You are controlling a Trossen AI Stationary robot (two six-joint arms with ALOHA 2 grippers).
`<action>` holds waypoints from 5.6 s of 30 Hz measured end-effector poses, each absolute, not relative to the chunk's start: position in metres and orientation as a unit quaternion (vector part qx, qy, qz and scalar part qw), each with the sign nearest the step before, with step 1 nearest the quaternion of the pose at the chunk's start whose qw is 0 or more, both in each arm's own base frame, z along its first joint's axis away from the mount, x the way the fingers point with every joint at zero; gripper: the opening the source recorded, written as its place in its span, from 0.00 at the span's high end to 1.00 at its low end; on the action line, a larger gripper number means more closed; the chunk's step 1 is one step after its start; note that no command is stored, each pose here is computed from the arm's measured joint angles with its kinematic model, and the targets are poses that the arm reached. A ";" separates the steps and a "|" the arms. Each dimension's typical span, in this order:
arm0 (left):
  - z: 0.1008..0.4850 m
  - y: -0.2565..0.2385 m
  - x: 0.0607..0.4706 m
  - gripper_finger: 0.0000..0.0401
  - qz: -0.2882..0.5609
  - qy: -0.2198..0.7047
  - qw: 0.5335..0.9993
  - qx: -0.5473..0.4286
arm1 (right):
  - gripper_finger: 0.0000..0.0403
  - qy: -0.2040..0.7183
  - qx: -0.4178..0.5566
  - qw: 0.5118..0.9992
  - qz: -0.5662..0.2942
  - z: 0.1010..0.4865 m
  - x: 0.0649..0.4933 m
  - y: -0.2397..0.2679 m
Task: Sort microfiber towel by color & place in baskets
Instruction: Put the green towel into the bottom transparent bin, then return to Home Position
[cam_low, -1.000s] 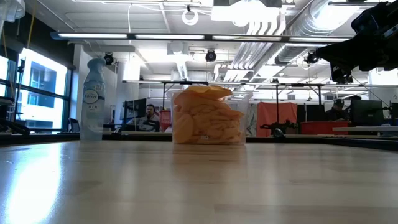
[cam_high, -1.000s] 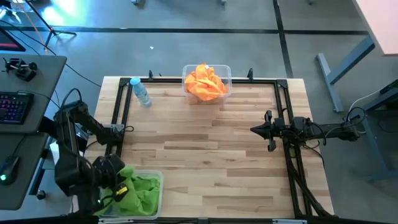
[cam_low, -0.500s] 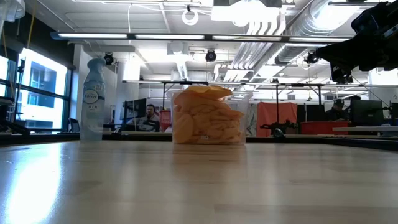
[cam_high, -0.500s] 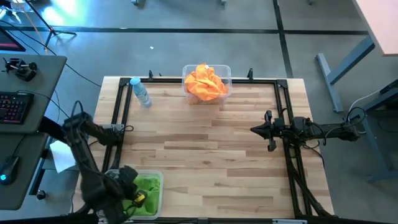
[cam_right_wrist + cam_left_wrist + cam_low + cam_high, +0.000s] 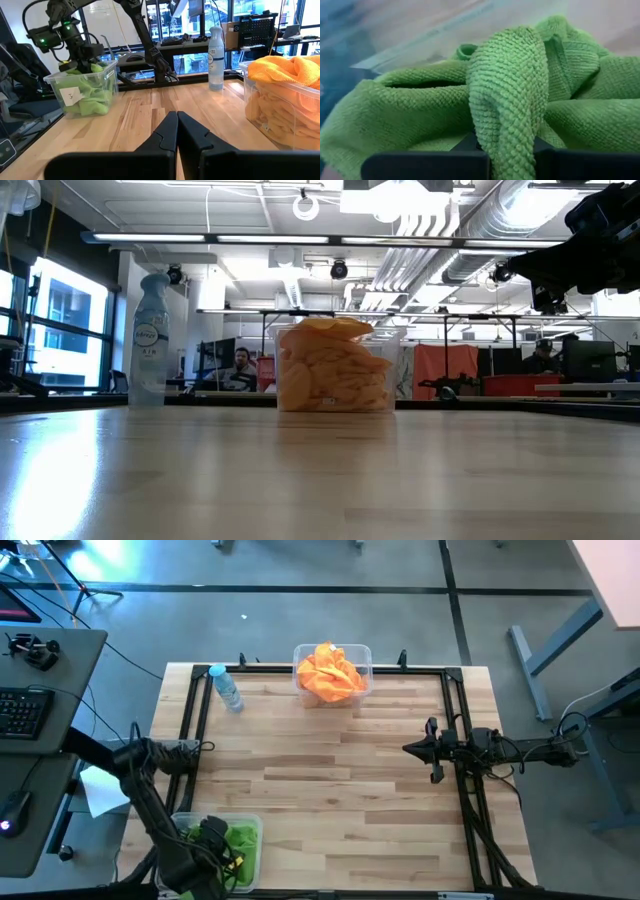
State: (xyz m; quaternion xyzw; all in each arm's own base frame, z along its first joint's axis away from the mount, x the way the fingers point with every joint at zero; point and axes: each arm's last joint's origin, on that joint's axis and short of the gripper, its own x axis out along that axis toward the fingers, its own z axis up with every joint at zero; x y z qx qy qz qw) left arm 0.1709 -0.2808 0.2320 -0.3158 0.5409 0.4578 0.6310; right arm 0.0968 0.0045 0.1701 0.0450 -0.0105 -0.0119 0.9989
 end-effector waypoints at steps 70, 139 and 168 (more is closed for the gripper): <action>0.316 -0.240 0.143 0.67 0.286 0.551 0.651 -0.436 | 1.00 -0.011 0.045 0.999 -0.012 0.170 0.097 0.004; 0.359 -0.143 0.112 0.70 0.162 0.441 0.860 -0.198 | 1.00 -0.010 0.045 0.999 -0.012 0.170 0.097 0.004; 0.170 -0.031 0.131 1.00 -0.010 0.033 0.999 -0.022 | 1.00 -0.010 0.045 0.999 -0.012 0.170 0.097 0.004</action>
